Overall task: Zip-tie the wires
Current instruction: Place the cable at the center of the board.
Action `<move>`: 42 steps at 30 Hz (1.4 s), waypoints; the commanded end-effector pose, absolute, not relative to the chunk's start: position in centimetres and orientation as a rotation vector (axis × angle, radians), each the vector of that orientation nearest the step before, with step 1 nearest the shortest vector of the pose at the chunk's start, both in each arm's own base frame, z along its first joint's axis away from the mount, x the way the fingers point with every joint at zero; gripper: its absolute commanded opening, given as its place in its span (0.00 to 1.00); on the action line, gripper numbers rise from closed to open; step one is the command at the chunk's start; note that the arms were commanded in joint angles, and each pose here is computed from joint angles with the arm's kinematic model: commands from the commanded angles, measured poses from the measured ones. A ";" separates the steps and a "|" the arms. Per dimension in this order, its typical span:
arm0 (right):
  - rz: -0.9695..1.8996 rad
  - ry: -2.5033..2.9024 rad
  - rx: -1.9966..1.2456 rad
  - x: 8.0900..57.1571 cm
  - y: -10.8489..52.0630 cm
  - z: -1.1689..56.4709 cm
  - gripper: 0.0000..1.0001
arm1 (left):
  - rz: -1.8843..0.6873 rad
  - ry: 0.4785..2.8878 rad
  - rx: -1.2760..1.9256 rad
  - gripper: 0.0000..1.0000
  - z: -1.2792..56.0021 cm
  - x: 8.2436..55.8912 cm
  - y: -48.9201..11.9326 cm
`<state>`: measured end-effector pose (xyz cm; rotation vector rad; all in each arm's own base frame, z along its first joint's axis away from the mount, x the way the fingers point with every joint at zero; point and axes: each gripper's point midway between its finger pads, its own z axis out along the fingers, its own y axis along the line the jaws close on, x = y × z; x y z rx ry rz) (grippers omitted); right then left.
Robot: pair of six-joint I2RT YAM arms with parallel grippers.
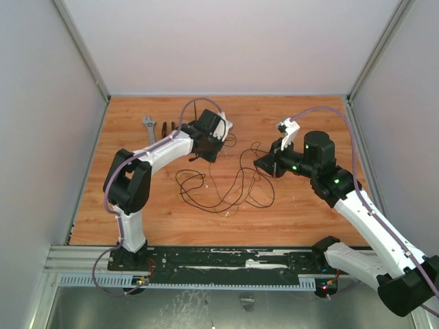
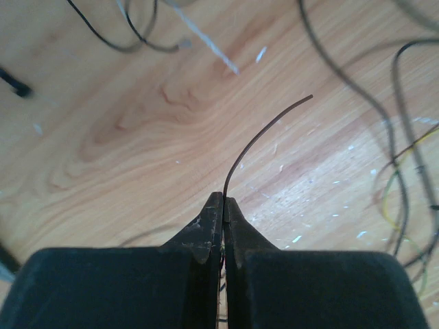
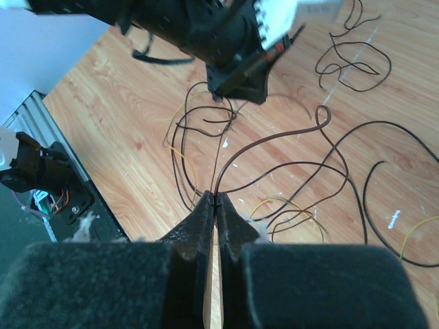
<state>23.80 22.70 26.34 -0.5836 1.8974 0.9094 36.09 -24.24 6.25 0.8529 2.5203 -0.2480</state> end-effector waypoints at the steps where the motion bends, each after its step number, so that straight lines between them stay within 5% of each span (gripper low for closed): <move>1: 0.869 1.887 -0.560 24.0 21.4 27.6 0.00 | -0.348 2.344 0.790 0.00 14.2 37.7 -26.3; 23: 0.229 2.194 -0.224 28.8 7.7 23.2 0.00 | -0.192 1.935 -0.029 0.00 35.5 34.4 -5.4; 35: -0.247 2.265 -0.047 29.8 0.4 21.4 0.00 | 0.189 1.732 -0.306 0.00 42.8 32.4 3.3; 42: -0.134 2.271 -0.067 30.3 2.1 20.6 0.00 | 0.025 1.692 -0.256 0.00 43.2 32.2 0.9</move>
